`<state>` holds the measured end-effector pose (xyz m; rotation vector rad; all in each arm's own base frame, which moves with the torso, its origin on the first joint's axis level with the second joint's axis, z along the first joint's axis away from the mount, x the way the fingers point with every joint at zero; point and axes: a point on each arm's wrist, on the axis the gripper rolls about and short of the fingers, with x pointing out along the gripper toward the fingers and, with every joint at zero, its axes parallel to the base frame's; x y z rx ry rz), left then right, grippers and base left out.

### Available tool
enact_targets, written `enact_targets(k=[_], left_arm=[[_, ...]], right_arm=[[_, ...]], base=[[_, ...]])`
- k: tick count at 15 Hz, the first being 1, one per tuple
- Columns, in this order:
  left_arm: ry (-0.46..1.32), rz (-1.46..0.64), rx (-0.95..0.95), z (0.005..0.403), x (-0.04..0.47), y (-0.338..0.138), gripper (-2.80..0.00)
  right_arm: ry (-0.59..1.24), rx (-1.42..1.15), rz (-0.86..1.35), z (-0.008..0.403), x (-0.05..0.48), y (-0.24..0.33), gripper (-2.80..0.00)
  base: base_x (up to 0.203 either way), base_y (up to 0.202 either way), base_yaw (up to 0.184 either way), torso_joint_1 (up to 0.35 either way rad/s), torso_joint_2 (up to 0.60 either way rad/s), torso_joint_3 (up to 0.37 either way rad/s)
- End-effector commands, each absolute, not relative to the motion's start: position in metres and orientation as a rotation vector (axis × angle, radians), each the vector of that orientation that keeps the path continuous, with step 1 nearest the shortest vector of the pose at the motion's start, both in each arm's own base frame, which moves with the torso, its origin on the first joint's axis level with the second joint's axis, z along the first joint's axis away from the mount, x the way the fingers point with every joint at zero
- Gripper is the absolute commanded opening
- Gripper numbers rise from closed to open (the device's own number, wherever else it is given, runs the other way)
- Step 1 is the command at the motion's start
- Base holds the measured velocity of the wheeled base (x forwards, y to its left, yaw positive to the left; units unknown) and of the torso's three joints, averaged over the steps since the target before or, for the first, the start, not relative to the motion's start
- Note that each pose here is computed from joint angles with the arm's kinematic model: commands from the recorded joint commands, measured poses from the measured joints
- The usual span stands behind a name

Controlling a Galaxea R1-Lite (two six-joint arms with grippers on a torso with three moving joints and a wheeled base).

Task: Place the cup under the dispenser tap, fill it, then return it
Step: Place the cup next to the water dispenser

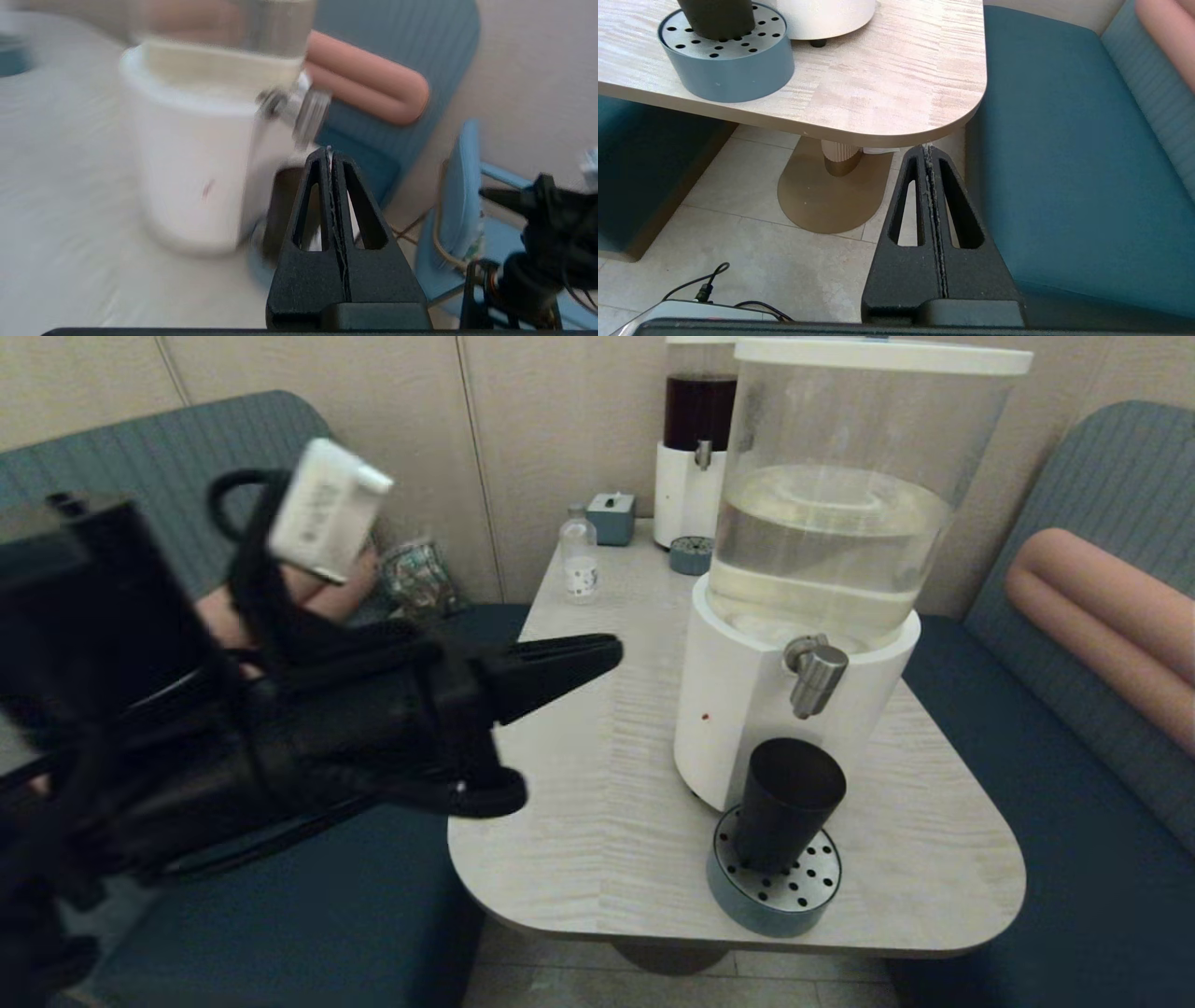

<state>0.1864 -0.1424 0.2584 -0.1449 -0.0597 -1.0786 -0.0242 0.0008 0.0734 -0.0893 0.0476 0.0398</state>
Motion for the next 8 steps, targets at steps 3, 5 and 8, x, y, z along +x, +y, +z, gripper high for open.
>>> enact_targets(k=[3, 5, 8], left_arm=[[-0.241, -0.929, -0.174, 0.252, 0.085, -0.056, -2.80], [-0.294, -0.856, -0.196, 0.240, 0.053, -0.035, -2.80], [-0.235, -0.784, -0.208, 0.211, 0.020, -0.017, -2.80]], right_arm=[[0.046, -0.090, 0.039, 0.073, -0.024, 0.001, -2.80], [0.046, -0.090, 0.040, 0.073, -0.024, 0.001, -2.80], [0.046, -0.090, 0.040, 0.073, -0.024, 0.001, -2.80]], base=[[0.000, 0.000, 0.000, 0.000, 0.00, 0.000], [0.000, 0.000, 0.000, 0.000, 0.00, 0.000], [0.000, 0.000, 0.000, 0.000, 0.00, 0.000]])
